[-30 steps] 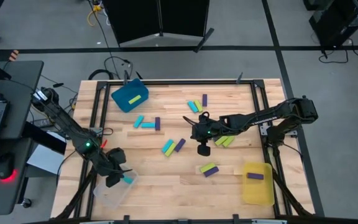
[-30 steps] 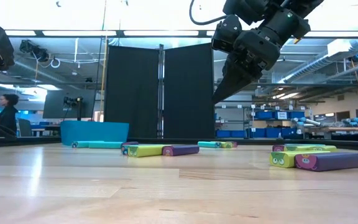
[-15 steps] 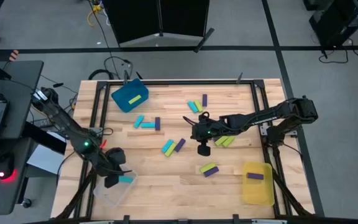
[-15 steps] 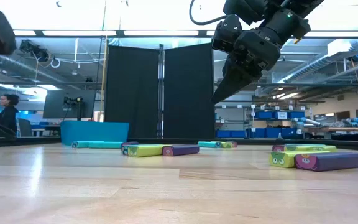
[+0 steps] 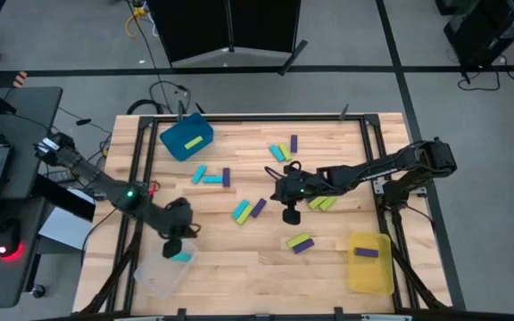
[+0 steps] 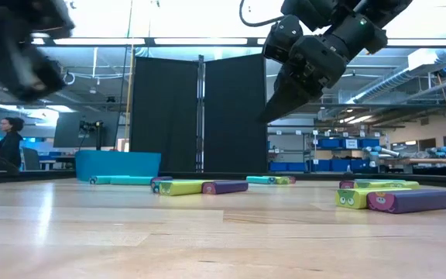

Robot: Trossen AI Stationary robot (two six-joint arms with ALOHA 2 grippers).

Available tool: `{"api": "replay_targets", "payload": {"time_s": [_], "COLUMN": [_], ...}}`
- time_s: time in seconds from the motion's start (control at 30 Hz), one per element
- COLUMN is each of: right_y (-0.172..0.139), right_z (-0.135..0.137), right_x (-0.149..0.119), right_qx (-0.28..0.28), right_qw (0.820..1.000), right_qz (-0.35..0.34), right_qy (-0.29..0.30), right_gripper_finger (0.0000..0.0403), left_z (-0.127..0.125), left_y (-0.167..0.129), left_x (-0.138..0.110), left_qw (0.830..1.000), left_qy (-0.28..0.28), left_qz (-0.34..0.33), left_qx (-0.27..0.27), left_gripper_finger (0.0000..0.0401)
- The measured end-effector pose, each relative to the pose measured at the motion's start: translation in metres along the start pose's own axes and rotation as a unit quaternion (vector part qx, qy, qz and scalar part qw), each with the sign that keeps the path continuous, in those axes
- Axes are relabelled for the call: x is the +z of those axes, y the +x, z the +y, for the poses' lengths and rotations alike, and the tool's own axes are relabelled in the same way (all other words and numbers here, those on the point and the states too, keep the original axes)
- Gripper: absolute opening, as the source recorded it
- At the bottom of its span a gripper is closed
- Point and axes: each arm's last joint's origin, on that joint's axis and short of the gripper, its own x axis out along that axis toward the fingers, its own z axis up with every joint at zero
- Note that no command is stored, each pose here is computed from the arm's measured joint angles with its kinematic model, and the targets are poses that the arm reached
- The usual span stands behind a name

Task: Sort blocks
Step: Put the violet block into the yellow bin

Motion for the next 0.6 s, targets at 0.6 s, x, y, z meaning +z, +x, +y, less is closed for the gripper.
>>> {"api": "replay_targets", "payload": {"time_s": [0.6], "right_y": [0.004], "right_z": [0.003], "right_x": [-0.021], "right_qx": [-0.021], "right_qw": [0.997], "right_qz": [-0.044], "right_qy": [0.052], "right_gripper_finger": [0.0008], "left_z": [0.056], "left_y": [0.023], "left_x": [0.047], "left_qw": [0.992], "left_qy": [-0.007], "left_qz": [-0.080], "left_qx": [0.095], "left_gripper_finger": [0.0001]}}
